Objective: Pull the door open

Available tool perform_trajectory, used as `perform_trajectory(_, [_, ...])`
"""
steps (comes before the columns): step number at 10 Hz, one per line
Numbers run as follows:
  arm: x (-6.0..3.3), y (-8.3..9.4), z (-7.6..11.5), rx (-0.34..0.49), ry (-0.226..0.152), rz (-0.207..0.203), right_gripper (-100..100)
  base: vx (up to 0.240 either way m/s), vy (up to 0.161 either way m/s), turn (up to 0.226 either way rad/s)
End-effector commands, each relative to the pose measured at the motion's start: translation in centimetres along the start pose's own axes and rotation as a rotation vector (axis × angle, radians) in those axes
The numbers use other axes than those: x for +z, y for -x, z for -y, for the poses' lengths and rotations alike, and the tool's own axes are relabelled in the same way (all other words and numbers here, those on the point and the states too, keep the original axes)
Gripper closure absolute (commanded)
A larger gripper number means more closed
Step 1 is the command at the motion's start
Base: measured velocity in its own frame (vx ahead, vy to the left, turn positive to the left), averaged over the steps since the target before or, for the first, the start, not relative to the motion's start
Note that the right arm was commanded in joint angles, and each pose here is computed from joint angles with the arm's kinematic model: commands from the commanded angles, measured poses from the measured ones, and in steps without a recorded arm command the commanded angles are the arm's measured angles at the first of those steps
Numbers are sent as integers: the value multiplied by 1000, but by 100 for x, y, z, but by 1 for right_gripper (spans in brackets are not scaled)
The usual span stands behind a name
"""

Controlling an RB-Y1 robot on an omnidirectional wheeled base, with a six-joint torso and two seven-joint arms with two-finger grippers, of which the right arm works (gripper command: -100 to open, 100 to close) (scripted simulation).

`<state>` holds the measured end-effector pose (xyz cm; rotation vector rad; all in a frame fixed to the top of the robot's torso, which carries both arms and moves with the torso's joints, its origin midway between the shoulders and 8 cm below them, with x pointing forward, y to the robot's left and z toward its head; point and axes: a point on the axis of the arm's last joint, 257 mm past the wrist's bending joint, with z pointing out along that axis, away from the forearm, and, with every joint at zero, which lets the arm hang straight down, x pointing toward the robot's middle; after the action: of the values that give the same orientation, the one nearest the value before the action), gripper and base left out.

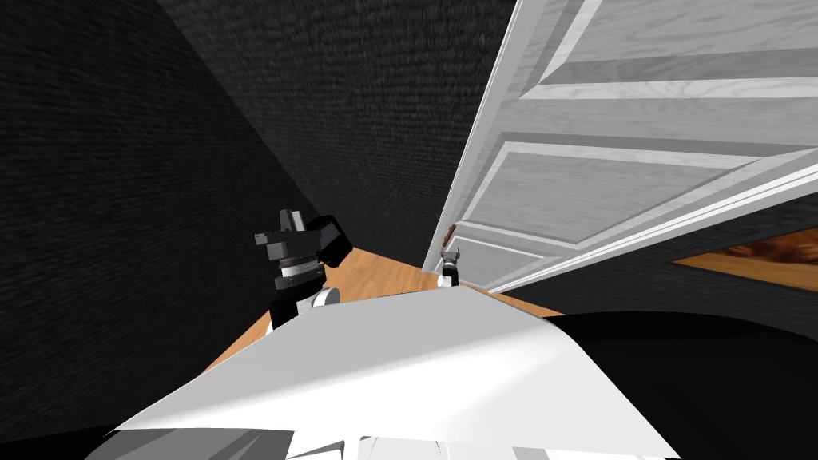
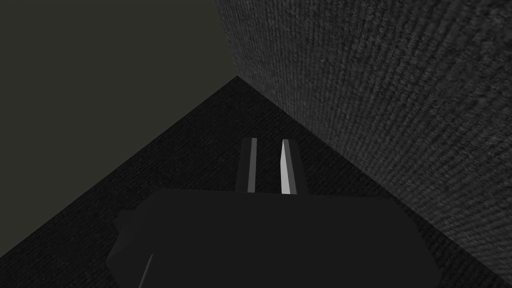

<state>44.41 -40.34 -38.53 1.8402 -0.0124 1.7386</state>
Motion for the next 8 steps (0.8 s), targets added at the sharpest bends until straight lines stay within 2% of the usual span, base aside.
perform_trajectory(1, [8,2,19,66,5,8,-100,-44,-10,36])
perform_trajectory(3, [14,2,36,117,9,14,-100,-41,-17,50])
perform_trajectory(6, [30,4,82,240,20,30,-100,-51,-12,53])
perform_trajectory(8, [34,4,93,282,23,33,-100,-32,-14,28])
